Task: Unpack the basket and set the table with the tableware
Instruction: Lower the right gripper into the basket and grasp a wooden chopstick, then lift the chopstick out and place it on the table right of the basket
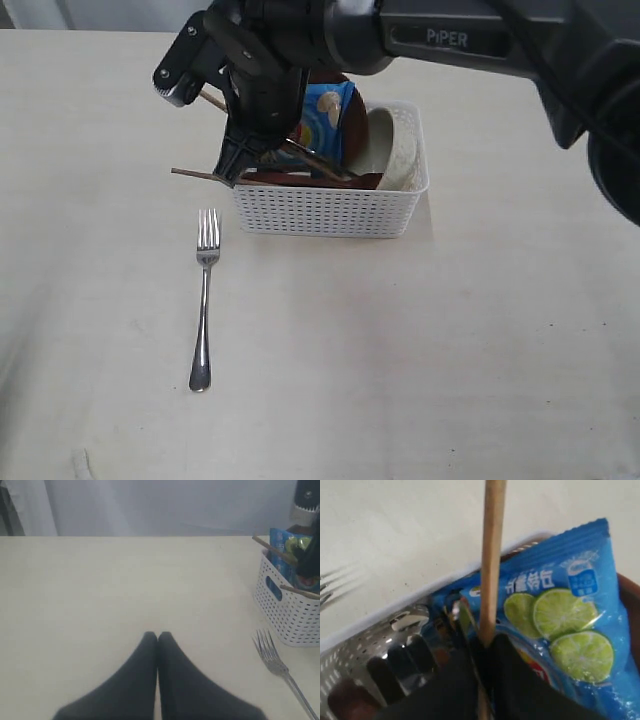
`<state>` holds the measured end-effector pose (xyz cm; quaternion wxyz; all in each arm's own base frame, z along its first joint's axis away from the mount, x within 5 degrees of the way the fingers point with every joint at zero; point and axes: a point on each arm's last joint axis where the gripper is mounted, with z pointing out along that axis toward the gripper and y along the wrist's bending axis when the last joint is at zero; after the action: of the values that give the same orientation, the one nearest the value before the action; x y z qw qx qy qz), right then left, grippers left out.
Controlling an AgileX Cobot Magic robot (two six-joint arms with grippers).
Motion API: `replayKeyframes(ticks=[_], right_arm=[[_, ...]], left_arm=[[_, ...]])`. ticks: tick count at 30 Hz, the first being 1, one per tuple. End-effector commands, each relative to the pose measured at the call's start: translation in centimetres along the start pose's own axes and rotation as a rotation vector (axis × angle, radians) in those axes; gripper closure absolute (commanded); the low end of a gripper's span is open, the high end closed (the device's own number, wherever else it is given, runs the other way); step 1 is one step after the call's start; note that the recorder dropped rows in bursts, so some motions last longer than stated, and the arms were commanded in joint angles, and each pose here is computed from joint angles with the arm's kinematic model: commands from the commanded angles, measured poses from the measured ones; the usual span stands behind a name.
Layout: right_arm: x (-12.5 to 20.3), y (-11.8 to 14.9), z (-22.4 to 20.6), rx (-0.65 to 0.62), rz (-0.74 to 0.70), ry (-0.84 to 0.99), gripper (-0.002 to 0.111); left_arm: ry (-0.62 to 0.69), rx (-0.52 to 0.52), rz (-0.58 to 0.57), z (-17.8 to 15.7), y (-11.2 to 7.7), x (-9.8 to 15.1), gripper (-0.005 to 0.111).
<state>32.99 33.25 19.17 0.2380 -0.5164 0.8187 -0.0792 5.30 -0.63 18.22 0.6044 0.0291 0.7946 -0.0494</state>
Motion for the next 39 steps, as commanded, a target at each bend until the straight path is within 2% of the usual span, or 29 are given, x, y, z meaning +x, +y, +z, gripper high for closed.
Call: replayKeyframes(ticks=[1,7,9,12,13,19,21,22,28,39], right_arm=[[0.2,0.3,0.8,-0.015,0.019,0.02,0.109],[0.3,0.3,0.9,-0.014,0.015,0.028,0.106],[0.3,0.3,0.9,-0.014,0.013,0.028,0.097],[0.3,0.3,0.9,-0.017,0.013,0.028,0.076],[0.3,0.3,0.9,-0.017,0.013,0.028,0.075],[0.2,0.2,0.9,-0.006,0.004,0.022,0.087],[0.1,0.1,0.9,0.003,-0.005,0.009,0.105],[0.1,0.1,0.9,0.005,-0.008,0.007,0.109],[0.1,-0.1,0.7,0.019,-0.024,0.01,0.109],[-0.6,-1.9,-4.4,0.06,0.012,-0.095,0.109]], left_arm=[[-0.01,0.008,0.002,0.0,0.0,0.0,0.107],[-0.01,0.008,0.002,0.0,0.0,0.0,0.107],[-0.01,0.008,0.002,0.0,0.0,0.0,0.107],[-0.01,0.008,0.002,0.0,0.0,0.0,0.107],[-0.01,0.008,0.002,0.0,0.0,0.0,0.107],[-0.01,0.008,0.002,0.0,0.0,0.0,0.107],[-0.01,0.008,0.002,0.0,0.0,0.0,0.107],[-0.01,0.008,0.002,0.0,0.0,0.0,0.107],[-0.01,0.008,0.002,0.0,0.0,0.0,0.107],[-0.01,0.008,0.002,0.0,0.0,0.0,0.107]])
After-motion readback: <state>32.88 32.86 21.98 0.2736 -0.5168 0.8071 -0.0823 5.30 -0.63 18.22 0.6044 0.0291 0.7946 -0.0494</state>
